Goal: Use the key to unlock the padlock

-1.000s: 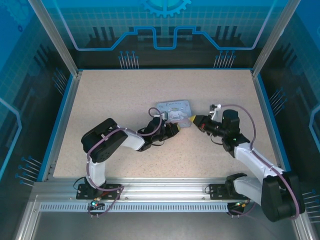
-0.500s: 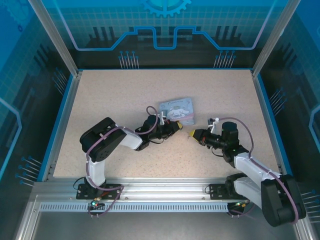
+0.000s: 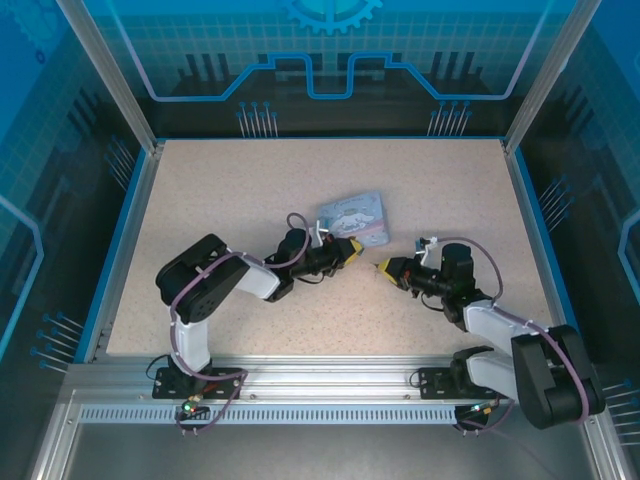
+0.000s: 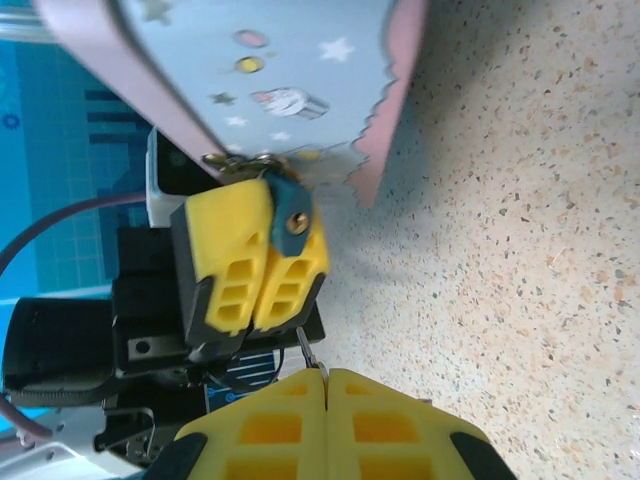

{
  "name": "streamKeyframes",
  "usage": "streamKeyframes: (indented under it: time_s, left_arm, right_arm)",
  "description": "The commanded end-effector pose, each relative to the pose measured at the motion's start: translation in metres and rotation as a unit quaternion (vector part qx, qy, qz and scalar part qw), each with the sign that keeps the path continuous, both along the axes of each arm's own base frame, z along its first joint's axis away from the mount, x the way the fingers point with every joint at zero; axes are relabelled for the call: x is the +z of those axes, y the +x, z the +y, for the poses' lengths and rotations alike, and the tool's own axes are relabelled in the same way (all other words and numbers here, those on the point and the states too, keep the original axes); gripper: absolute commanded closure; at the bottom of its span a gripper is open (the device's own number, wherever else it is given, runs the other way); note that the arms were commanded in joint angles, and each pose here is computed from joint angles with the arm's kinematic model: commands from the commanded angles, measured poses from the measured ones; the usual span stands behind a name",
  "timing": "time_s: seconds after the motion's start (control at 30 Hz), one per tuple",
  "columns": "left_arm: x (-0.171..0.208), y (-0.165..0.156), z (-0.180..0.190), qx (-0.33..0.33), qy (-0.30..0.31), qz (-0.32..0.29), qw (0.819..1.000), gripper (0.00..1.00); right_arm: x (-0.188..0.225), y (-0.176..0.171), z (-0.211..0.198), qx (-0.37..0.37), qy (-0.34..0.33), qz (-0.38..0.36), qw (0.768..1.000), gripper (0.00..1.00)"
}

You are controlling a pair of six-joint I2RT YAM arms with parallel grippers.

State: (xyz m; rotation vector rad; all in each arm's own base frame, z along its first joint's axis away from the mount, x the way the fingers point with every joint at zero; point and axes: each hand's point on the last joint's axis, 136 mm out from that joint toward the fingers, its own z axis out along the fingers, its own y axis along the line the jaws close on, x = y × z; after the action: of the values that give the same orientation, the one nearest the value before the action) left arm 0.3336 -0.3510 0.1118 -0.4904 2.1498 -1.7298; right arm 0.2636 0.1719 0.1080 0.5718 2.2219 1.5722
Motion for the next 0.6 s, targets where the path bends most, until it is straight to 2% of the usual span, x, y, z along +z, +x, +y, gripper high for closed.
streamKeyframes:
  time_s: [0.0,0.57]
  left_arm:
    - [0.032,-0.004,0.001,-0.008,-0.028,-0.018,0.999,1.00]
    - [0.039,0.001,-0.001,-0.004,-0.043,-0.018,0.999,1.00]
  right_arm:
    - [0.013,0.011,-0.003,-0.017,0.026,-0.015,0.999,1.00]
    - [0.021,0.024,0.000,-0.044,0.041,-0.015,0.998,1.00]
